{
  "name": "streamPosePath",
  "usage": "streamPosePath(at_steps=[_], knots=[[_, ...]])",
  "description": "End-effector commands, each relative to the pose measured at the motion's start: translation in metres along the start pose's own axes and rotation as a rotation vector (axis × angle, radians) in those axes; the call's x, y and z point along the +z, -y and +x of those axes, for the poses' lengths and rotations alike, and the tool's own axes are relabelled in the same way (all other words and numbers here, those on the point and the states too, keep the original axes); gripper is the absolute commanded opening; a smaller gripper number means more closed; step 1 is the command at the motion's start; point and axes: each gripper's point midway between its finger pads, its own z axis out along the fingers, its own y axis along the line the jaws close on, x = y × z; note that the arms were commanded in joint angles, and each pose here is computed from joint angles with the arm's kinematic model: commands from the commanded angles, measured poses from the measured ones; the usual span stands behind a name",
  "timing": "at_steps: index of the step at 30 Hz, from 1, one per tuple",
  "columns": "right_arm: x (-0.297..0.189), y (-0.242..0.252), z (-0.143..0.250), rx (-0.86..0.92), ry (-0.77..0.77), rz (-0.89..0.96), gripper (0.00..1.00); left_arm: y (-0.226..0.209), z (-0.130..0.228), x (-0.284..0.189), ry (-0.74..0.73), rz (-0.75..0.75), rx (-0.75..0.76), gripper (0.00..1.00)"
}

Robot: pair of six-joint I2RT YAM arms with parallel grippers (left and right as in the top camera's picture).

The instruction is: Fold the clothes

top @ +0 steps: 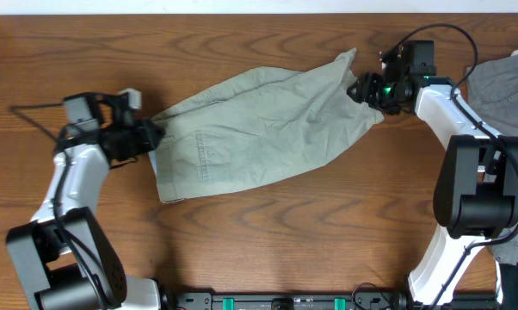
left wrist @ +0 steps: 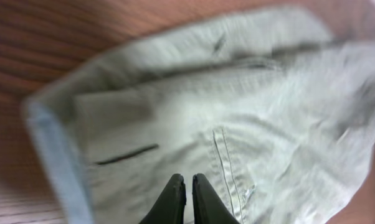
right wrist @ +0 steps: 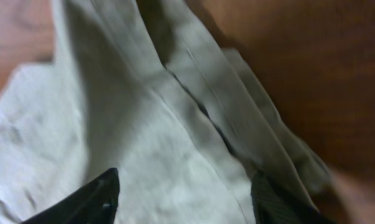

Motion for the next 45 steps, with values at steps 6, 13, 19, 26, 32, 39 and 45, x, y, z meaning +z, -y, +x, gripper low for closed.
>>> streamPosePath(at_steps=[6, 13, 19, 26, 32, 39, 45], knots=[[-0.011, 0.016, 0.005, -0.018, 0.004, 0.133, 0.15, -0.041, 0.017, 0.028, -0.088, -0.311, 0.089, 0.06], [-0.001, 0.067, 0.040, 0.091, -0.018, 0.335, 0.08, -0.081, 0.044, 0.041, -0.168, -0.420, -0.068, 0.06], [-0.011, 0.109, 0.074, 0.193, -0.081, 0.493, 0.01, -0.106, 0.045, 0.023, -0.148, -0.533, -0.165, 0.06], [-0.040, 0.125, 0.096, 0.245, -0.175, 0.569, 0.01, -0.119, 0.036, -0.002, -0.097, -0.554, -0.218, 0.06], [-0.081, 0.111, 0.091, 0.209, -0.154, 0.566, 0.01, -0.092, 0.003, -0.042, 0.037, -0.518, -0.179, 0.06], [-0.114, 0.045, 0.047, 0.075, 0.037, 0.294, 0.03, 0.002, -0.017, -0.046, 0.107, -0.227, 0.030, 0.06], [-0.090, 0.003, 0.039, -0.042, 0.040, 0.110, 0.04, 0.062, 0.012, 0.010, -0.045, -0.068, 0.338, 0.07]])
